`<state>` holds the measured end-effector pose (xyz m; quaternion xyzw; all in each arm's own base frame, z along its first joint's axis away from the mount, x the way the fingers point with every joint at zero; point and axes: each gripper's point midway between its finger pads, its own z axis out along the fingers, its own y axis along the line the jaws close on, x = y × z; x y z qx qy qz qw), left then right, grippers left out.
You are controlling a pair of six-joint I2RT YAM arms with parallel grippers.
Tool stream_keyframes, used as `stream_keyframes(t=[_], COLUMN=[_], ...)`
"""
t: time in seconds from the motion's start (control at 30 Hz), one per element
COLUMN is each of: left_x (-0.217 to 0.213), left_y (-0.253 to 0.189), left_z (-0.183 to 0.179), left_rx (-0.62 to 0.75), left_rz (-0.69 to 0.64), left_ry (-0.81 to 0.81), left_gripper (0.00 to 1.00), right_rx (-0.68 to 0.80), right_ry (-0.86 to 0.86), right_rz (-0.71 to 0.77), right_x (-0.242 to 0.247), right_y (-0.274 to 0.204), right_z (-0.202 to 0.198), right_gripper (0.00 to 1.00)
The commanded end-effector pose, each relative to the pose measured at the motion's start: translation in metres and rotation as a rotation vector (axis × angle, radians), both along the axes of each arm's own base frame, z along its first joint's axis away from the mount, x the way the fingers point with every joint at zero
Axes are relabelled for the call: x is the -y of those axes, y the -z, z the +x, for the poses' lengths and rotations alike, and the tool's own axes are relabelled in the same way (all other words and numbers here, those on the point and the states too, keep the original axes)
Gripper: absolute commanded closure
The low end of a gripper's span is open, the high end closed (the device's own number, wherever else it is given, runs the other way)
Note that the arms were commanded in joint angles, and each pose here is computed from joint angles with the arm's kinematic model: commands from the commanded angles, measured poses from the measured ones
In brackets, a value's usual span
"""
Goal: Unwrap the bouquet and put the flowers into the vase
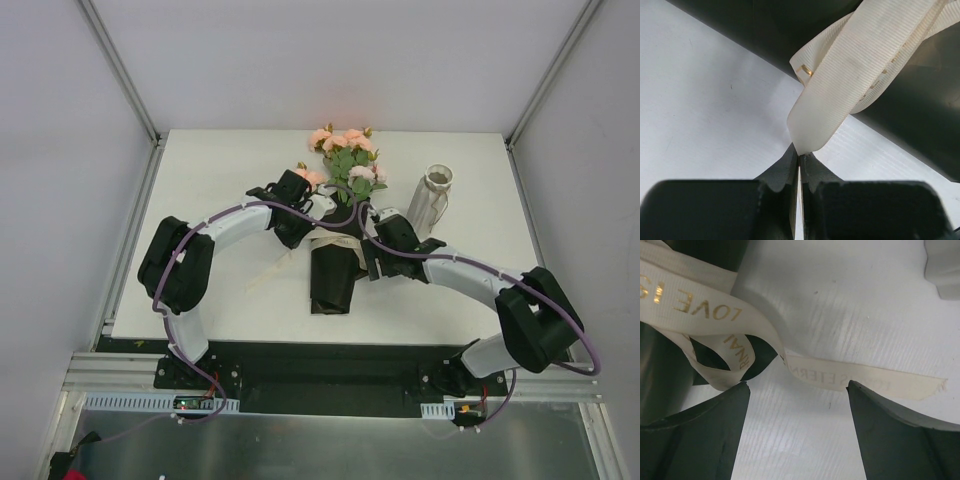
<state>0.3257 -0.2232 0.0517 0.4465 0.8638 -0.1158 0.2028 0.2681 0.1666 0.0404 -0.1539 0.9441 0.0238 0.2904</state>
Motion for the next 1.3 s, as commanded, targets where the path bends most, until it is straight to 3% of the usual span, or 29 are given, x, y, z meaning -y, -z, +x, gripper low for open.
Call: stream_keyframes(t=[0.0,0.17,0.33,0.47,0.73,0.77,0.83,1.1,1.27], left_x=[0.002,0.004,0.003,0.002,-0.002,-0.004,-0.005,-0.013,-0.041], left_y=[-0.022,-0.024,-0.025,-0.023,-0.028,-0.028,-0.029,-0.033,-0.054], left_z=[0.011,0.017,0.019,0.020,0.021,0.021,0.021,0.026,0.041], left_rx=[0.061,0.075,0.082,0.081,0.101,0.103,0.107,0.135,0.162], left_rz=[-0.012,-0.005,0.001,0.007,0.020,0.026,0.028,0.051,0.046], left_ry=[-0.005,-0.008,-0.012,-0.020,-0.034,-0.039,-0.043,-0.070,-0.181], left_gripper=[1.00,1.00,1.00,1.00,1.00,1.00,1.00,1.00,1.00], right_rx=[0.082,0.078,0.020,0.032,0.069,0.061,0.075,0.111,0.217], right_ry=[-0.068,-0.134,-0.178,-0.176,-0.126,-0.117,-0.098,-0.038,0.137], right_rz=[0.028,0.046,0.070,0.074,0.096,0.096,0.101,0.101,0.071], right_x=[-0.017,-0.030,-0.040,-0.042,-0.033,-0.030,-0.026,-0.011,0.022], right_y=[-0.012,-0.006,0.008,0.007,-0.008,-0.006,-0.012,-0.031,-0.062], right_z=[0.021,0.025,0.020,0.023,0.017,0.013,0.010,0.000,0.010], right_gripper=[0.17,0.19,0.32,0.54,0.73,0.86,0.99,0.99,0.99])
